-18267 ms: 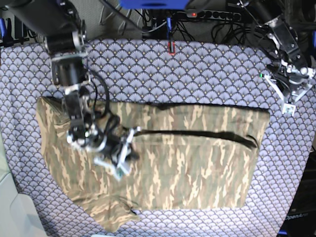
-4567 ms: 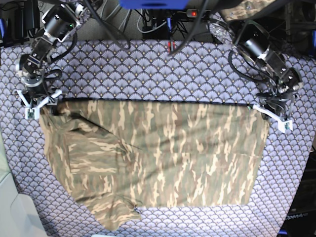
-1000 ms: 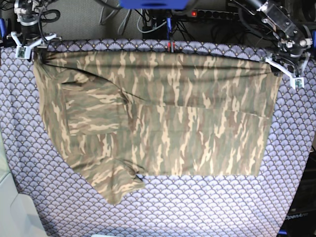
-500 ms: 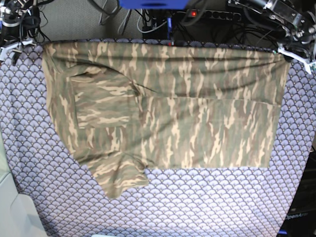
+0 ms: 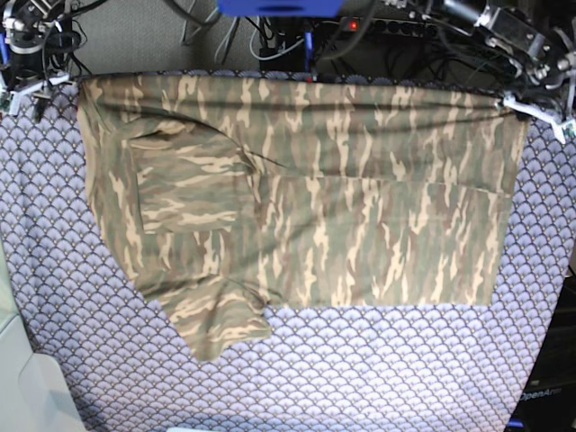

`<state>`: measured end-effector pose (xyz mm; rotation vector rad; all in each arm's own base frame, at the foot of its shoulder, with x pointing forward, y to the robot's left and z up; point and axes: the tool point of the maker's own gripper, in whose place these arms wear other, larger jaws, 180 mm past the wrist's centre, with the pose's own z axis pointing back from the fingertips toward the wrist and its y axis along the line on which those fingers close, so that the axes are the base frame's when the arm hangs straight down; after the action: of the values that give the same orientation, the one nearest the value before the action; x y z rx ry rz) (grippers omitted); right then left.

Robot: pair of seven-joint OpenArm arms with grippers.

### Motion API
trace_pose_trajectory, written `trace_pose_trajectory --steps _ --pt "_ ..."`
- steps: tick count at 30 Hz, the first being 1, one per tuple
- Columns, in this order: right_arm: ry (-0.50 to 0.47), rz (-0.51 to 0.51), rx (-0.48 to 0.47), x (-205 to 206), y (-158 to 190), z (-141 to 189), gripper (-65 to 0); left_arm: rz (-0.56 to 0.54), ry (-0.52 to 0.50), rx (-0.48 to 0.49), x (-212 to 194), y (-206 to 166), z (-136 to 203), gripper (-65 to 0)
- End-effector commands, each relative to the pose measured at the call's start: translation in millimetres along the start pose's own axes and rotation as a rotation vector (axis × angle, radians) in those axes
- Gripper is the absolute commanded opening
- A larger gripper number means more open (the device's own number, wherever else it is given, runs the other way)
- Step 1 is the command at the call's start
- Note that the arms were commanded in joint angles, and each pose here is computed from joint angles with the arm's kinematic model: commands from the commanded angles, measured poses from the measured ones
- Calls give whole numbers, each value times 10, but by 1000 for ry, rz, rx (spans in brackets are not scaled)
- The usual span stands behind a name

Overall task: Fold the T-shirt properly
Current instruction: 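Open both grippers and release the folded edge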

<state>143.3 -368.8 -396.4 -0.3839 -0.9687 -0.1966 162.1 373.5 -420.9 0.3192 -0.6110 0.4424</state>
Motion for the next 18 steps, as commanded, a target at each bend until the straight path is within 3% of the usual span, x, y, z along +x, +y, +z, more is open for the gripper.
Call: trace_pose_trajectory --steps 1,7,18 --pt "-42 -4 -11 101 -37 18 -366 -12 -54 2 198 -1 12 -318" --pt "-45 -19 -13 102 -5 7 -366 -77 -74 -76 317 -368 -20 -318" --pt "-55 -27 -17 138 -2 -17 -366 -146 -202 62 656 -66 479 -318"
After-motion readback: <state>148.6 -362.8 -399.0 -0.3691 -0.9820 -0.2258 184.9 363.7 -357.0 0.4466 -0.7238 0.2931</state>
